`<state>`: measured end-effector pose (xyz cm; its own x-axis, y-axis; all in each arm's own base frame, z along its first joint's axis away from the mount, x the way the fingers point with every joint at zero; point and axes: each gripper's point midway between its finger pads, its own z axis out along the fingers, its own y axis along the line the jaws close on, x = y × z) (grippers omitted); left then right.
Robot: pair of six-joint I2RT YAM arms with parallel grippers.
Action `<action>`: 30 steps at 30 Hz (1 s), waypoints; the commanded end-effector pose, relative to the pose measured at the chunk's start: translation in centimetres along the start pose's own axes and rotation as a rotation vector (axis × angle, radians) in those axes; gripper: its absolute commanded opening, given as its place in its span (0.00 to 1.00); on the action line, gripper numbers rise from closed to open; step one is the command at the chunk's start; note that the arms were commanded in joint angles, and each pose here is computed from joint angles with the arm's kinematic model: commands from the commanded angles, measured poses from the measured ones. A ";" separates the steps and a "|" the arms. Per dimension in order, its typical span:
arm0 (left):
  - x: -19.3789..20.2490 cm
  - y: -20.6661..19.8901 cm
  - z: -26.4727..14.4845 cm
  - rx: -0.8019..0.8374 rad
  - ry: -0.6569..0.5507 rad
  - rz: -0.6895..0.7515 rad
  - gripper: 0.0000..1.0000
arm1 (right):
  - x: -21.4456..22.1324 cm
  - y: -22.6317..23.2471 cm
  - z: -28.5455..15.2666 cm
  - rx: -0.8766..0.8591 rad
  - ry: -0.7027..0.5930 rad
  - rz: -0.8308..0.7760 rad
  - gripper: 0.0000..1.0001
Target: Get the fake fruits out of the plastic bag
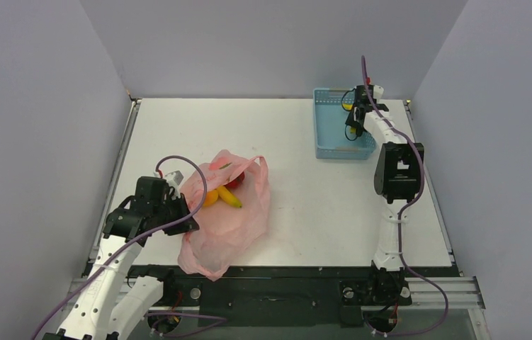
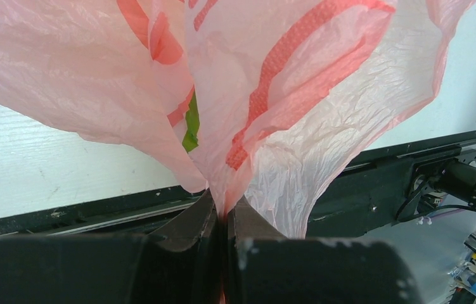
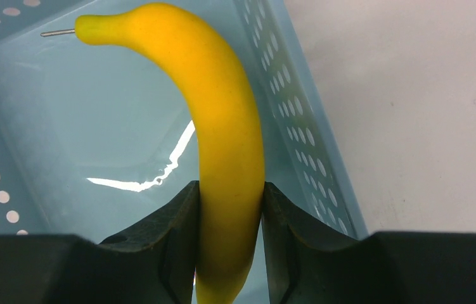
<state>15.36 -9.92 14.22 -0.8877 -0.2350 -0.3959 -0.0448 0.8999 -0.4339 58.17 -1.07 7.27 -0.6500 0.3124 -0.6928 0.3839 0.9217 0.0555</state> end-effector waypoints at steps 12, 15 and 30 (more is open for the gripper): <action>-0.9 -0.5 0.0 0.029 -0.034 0.022 0.01 | -3.4 0.9 0.0 0.006 -0.032 -0.001 0.58; -0.9 -0.4 0.1 0.029 -0.032 0.023 0.01 | -4.1 1.0 -1.0 0.003 -0.048 -0.008 0.59; -0.9 -0.5 0.2 0.033 -0.023 0.021 0.02 | -4.8 8.1 -16.0 -0.194 -0.212 -0.055 0.58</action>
<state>15.39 -9.92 14.15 -0.8903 -0.2303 -0.3927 -0.0412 0.8998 -0.4343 56.00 3.82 16.23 -0.6169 0.2390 -0.7499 0.2882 0.9552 0.0674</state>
